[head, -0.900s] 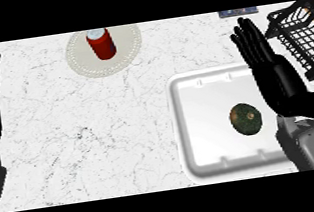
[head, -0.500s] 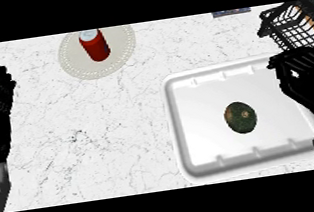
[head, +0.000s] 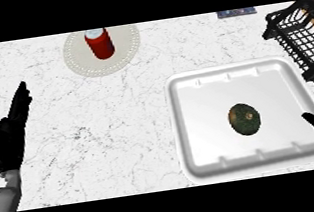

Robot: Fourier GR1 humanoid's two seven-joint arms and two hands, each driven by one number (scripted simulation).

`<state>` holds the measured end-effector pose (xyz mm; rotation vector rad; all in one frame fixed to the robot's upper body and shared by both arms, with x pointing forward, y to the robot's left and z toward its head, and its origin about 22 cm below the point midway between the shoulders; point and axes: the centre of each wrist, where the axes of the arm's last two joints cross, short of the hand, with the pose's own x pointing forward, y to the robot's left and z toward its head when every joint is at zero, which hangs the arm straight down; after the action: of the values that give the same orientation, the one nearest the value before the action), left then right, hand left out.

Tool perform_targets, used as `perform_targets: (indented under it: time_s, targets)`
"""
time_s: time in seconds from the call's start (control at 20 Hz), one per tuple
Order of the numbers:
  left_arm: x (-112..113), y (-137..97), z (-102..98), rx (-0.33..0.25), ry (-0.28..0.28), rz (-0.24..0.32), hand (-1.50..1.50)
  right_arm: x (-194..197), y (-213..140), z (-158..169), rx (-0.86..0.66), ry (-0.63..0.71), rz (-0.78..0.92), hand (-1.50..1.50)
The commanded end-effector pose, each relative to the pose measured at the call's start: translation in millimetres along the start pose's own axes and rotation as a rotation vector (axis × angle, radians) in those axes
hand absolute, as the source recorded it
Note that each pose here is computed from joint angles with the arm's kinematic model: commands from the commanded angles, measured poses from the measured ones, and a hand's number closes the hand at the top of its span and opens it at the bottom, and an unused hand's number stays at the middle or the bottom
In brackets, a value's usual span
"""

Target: Pick the squash from the tray and place it in the tiered basket

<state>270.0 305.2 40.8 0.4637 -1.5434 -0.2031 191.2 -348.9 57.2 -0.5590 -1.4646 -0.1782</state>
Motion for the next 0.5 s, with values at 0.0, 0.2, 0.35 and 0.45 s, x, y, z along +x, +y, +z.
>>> perform_targets:
  time_s: [0.0, 0.2, 0.35, 0.45]
  targets:
    - [0, 3, -1, -0.026, 0.002, 0.011, 0.0, 45, -20, 12, 0.12, 0.037, 0.196, -1.5]
    - [-1, -12, -1, -0.041, 0.001, -0.002, 0.0, 72, -28, 7, 0.3, 0.1, 0.456, -1.5]
    - [1, -9, -4, -0.014, -0.01, -0.016, 0.0, 104, -25, 2, 0.369, 0.134, 0.56, -1.5]
    - [0, -26, -4, -0.04, 0.004, 0.006, 0.0, 124, -12, 5, 0.385, 0.163, 0.586, -1.5]
